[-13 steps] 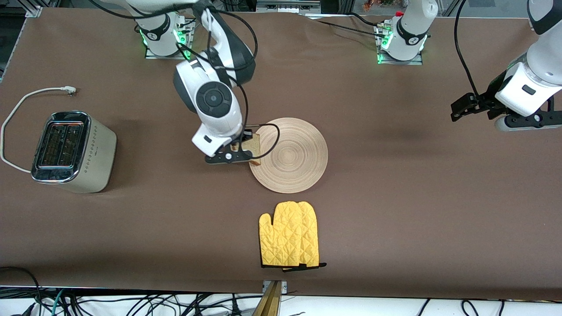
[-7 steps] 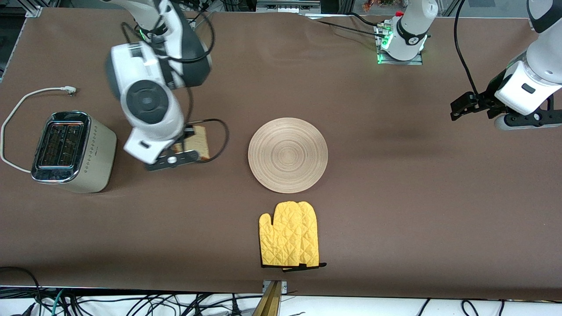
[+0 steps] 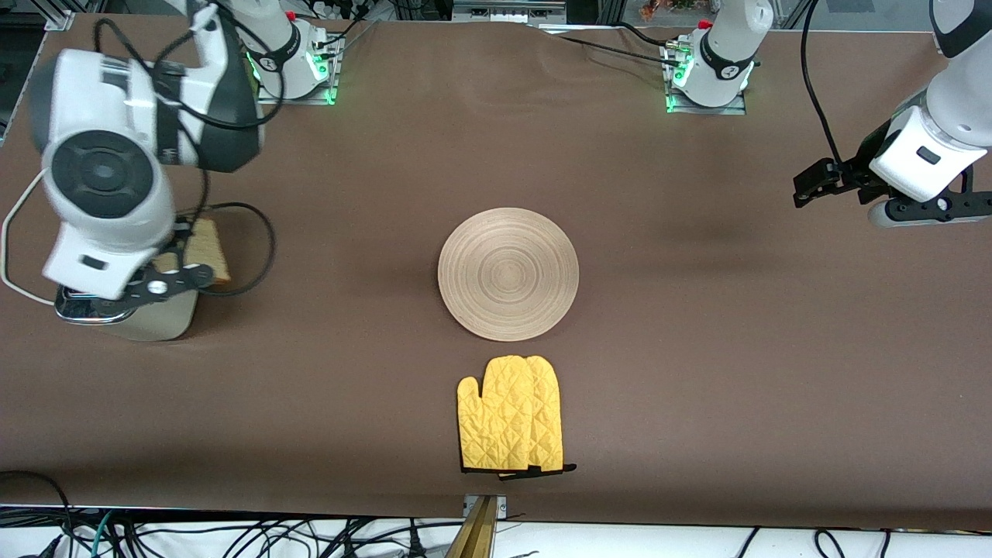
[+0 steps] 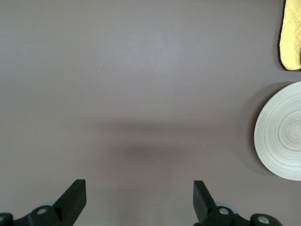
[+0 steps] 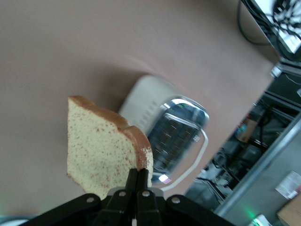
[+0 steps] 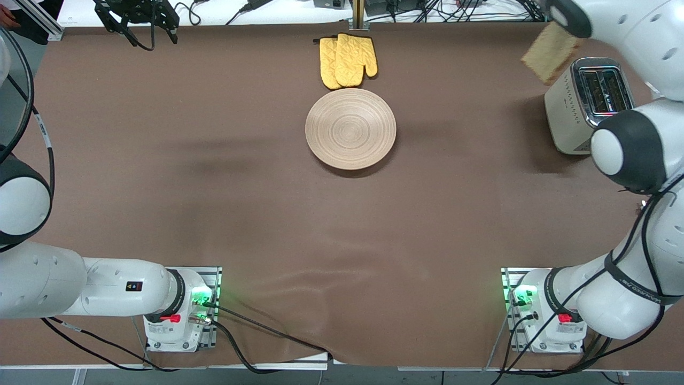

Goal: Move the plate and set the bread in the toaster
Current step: 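Lift the bread and carry it to the toaster with the right gripper, then lower the bread into the toaster slot with the right gripper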

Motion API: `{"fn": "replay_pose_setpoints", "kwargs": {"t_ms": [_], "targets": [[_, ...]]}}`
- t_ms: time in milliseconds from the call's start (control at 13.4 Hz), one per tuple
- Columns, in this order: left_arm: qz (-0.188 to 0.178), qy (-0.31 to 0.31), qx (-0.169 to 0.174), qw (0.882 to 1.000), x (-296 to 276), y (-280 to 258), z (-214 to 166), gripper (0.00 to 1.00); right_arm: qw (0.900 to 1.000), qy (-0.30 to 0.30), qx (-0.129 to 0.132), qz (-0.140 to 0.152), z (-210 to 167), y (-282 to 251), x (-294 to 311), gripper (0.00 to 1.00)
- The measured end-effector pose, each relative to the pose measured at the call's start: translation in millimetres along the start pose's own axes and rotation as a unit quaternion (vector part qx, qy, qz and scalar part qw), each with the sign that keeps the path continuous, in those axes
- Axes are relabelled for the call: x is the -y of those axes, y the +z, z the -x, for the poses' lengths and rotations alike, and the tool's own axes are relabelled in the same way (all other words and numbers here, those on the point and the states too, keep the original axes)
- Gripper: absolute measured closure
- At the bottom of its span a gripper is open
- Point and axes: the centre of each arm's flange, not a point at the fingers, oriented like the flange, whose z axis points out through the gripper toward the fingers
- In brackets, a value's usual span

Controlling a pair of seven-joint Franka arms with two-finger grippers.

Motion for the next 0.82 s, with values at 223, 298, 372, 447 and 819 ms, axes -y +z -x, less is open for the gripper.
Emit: {"fn": "replay_pose_setpoints", "kwargs": {"t_ms": [223,298,372,447,819], "targets": [[0.000,0.000,-0.002,1.000,0,-2,0,0.00,0.999,0.018,0.034,0.006,39,44,-58,0.99],[0.000,0.000,-0.002,1.000,0,-2,0,0.00,0.999,0.024,0.038,0.004,49,59,-70,0.99],[0.000,0.000,-0.002,1.000,0,-2,0,0.00,0.999,0.030,0.040,0.000,56,73,-79,0.99],[0.000,0.000,-0.003,1.000,0,-3,0,0.00,0.999,0.035,0.041,-0.003,61,86,-86,0.99],[0.000,0.002,-0.003,1.000,-2,-3,1,0.00,0.997,0.056,0.050,-0.003,54,118,-87,0.99]]}}
